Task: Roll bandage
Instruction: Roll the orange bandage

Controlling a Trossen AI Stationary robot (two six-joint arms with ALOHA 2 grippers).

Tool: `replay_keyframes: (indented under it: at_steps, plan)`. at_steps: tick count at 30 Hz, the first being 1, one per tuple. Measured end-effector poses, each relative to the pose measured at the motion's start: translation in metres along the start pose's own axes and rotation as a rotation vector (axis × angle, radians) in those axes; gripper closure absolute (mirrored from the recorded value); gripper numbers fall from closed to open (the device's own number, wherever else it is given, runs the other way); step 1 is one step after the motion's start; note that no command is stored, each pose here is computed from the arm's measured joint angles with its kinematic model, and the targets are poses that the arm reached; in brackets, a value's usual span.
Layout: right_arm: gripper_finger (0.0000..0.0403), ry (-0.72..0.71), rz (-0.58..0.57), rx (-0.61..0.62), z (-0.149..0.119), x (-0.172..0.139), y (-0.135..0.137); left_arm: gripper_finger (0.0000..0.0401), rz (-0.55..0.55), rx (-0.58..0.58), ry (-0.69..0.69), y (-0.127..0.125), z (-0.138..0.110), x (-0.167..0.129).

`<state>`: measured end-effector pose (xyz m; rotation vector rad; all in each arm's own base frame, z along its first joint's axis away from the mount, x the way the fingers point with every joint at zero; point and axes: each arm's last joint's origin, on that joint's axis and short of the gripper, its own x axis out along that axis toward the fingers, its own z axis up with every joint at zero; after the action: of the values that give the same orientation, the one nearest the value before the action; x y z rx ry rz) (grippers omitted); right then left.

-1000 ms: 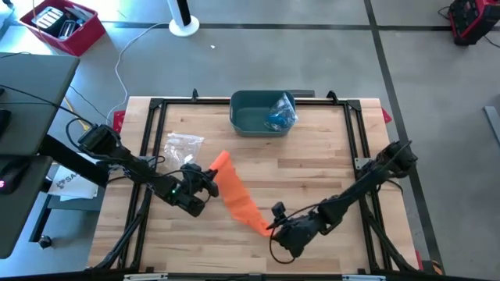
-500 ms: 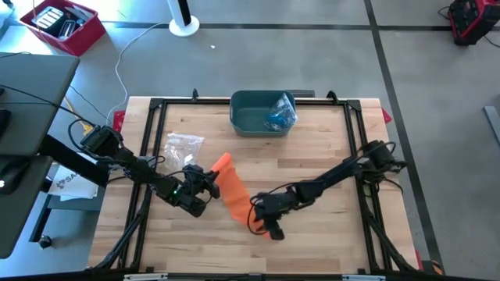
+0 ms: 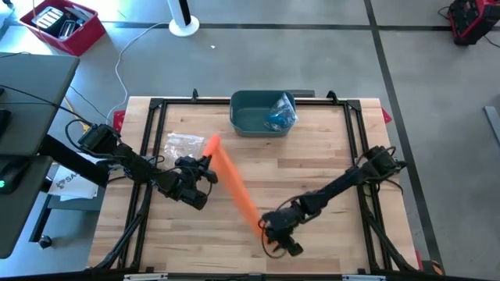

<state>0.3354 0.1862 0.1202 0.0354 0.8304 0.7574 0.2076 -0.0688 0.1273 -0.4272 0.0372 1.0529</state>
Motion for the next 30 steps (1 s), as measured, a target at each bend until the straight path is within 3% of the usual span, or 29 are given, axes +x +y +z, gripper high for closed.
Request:
replay_keyframes:
  at_steps: [10, 19, 23, 30]
  plan:
    - [0.0264, 0.102, 0.041, -0.066, -0.006, 0.0, 0.046, 0.0392, 0.017, 0.028, -0.037, 0.002, 0.002, 0.002]
    - [0.0264, 0.244, -0.222, -0.083, -0.012, -0.039, 0.093, 0.0392, 0.021, 0.02, -0.053, 0.0, 0.004, 0.003]
    - [0.0264, 0.216, -0.366, -0.109, -0.011, -0.051, 0.105, 0.0392, -0.009, 0.062, -0.104, -0.021, 0.012, -0.004]
    - [0.0264, 0.182, -0.553, -0.11, -0.012, -0.055, 0.105, 0.0392, -0.073, 0.354, -0.087, -0.079, 0.045, -0.021]
